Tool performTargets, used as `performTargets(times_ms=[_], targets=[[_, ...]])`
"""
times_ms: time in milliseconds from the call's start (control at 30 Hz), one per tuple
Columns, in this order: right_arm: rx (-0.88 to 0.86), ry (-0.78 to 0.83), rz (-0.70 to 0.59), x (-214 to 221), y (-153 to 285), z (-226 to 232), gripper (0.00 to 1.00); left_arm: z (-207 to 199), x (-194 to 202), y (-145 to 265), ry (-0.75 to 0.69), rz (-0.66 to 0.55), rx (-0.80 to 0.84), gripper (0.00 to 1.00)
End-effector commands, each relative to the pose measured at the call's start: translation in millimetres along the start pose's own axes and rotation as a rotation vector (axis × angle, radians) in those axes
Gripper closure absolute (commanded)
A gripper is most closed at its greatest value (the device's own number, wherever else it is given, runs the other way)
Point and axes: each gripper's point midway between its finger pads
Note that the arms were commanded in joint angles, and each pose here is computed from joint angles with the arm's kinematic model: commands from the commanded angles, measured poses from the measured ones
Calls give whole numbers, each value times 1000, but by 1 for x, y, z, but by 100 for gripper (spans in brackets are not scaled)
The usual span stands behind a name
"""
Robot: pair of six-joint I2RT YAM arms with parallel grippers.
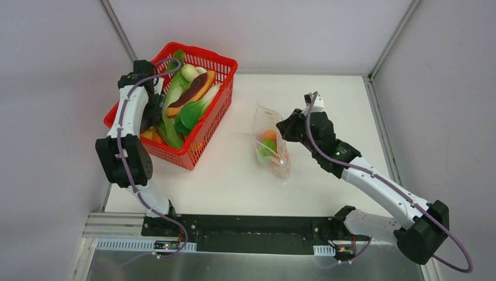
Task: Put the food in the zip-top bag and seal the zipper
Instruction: Pick up the fake vegetable from the bin.
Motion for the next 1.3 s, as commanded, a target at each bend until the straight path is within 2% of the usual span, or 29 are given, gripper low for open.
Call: performTargets(times_ms=[0,67,333,567,767,1000,1267], targets=[[-48,-20,-42,-13,4,12,99,-1,-1,52,70,-152,73,77],[-52,-27,-39,-12,4,12,99,-1,0,67,78,-220,76,79],[-64,-37,-26,-10,4,15,99,-23,1,90,119,-322,194,79],[-62,-45,-27,-10,5,14,99,-70,-18,104,177,-428,460,76],[-63,-46,-25,-9,5,14,99,-96,-47,117,356,-535,648,76],[-67,-57,-25,-10,6,15,99,-102,-76,164,499,-712,818,75],[-85,-72,-26,-10,7,19,99,-89,-75,219,546,-883,848,75]])
Point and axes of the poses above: each gripper's point midway between its finger pads, its own y axis back along the fingers, its own z axis along the line the jaws close on, x = y × z, and after that the axes turned 5 degrees about -y, right-handed
